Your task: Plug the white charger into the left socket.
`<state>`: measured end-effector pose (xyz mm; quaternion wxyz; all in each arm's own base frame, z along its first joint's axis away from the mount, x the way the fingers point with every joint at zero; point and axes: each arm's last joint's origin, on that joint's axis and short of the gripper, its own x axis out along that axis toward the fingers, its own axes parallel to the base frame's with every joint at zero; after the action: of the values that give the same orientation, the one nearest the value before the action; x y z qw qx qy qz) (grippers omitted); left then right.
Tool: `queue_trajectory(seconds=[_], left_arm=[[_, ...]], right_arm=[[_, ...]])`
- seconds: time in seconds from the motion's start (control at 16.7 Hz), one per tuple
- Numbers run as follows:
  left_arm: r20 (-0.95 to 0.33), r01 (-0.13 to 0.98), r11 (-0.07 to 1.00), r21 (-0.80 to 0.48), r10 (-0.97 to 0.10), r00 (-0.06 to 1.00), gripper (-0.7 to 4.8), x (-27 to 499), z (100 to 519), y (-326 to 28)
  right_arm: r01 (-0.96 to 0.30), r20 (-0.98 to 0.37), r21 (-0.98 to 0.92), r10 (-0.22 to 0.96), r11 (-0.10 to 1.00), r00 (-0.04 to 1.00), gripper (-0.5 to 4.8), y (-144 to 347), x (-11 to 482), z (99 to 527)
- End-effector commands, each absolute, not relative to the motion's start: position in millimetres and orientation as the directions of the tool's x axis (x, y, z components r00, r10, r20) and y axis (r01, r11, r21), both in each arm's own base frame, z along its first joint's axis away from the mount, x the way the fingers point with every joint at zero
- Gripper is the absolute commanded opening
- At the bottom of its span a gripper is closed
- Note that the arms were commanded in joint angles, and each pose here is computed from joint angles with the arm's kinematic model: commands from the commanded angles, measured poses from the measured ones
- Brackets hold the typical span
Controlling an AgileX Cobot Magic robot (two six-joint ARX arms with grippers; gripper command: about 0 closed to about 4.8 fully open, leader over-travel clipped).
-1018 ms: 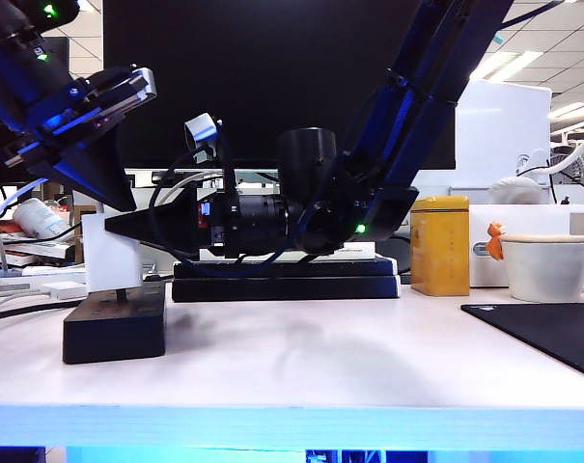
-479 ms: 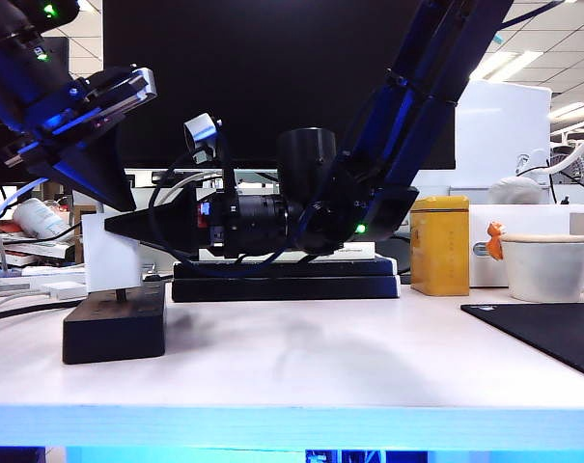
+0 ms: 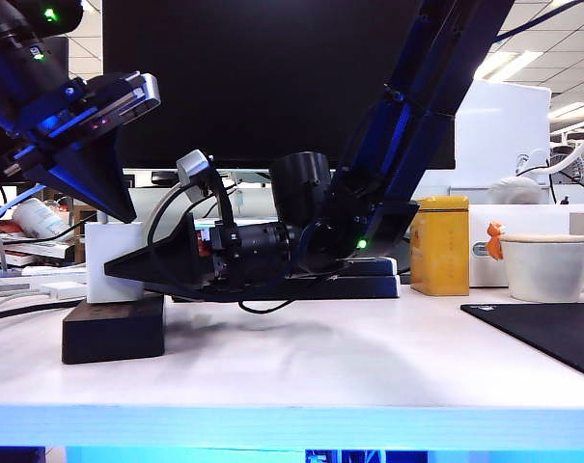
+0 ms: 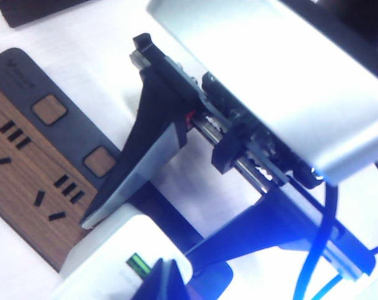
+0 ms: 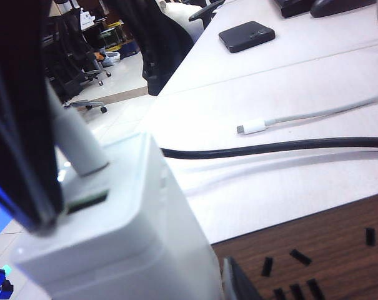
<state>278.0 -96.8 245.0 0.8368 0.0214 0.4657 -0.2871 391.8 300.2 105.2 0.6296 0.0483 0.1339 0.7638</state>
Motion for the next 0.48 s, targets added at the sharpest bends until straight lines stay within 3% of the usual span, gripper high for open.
queue_trajectory(seconds=[0.06,0.48], left_arm=[[-0.848,0.47,0.856,-0.216,-0.403,0.343,-0.06,273,234,-93],[-0.859,0.455,0.872,-0.183,-0.367,0.358,-0.06,274,234,-92]], right_arm=[[-0.949,-0.075,0.261,0.976,-0.179,-0.205,2.5,302,393,115],[-0.955,0.034,0.227,0.982,-0.19,-0.188,2.64,288,403,138]])
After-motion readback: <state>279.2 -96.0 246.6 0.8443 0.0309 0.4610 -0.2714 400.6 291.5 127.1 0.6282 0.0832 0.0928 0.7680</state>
